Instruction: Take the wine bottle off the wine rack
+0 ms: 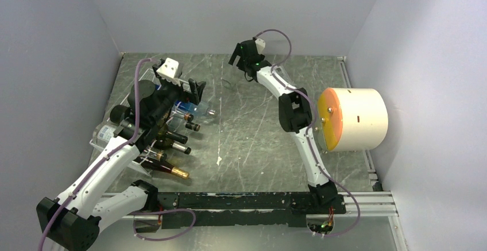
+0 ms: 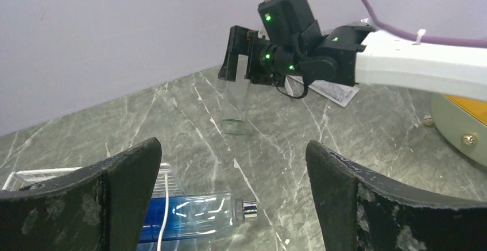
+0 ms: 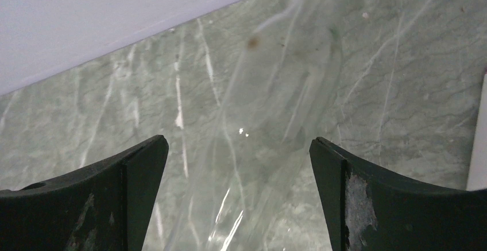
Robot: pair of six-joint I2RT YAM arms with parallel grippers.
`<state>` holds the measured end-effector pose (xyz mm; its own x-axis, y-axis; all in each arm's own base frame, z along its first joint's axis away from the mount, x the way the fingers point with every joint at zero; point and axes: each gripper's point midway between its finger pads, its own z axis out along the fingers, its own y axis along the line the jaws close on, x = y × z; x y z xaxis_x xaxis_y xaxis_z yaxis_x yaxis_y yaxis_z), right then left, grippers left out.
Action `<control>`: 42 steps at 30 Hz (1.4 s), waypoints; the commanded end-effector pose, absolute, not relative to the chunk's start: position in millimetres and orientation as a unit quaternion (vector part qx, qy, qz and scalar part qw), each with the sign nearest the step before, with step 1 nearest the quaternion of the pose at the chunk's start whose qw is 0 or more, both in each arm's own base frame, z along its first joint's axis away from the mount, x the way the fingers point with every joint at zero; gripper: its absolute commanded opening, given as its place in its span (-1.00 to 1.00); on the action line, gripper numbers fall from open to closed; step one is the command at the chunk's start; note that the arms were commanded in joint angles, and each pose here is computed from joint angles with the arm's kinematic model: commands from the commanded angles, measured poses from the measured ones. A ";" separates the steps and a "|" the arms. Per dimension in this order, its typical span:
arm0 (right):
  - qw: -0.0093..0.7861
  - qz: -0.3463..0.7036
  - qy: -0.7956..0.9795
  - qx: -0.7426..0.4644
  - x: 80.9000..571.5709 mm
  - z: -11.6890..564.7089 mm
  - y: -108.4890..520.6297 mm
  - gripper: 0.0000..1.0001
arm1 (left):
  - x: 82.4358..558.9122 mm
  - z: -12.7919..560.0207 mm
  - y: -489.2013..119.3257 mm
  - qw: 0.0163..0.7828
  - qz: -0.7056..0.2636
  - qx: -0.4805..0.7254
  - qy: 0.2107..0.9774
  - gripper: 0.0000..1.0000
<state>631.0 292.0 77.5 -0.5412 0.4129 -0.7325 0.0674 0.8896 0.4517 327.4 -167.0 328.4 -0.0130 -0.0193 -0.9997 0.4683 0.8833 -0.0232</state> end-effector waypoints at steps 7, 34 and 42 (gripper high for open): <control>0.445 0.055 0.885 0.127 622.4 15.0 276.8 0.94 | 326.5 348.1 -166.7 0.699 -0.186 0.163 0.671 0.98; 0.213 0.053 0.967 -0.126 312.7 25.8 233.3 0.99 | 329.7 341.1 -170.6 0.690 -0.192 0.165 0.678 0.98; 0.242 0.001 0.964 -0.106 368.7 55.8 247.8 1.00 | 331.4 339.1 -167.4 0.691 -0.182 0.162 0.680 0.98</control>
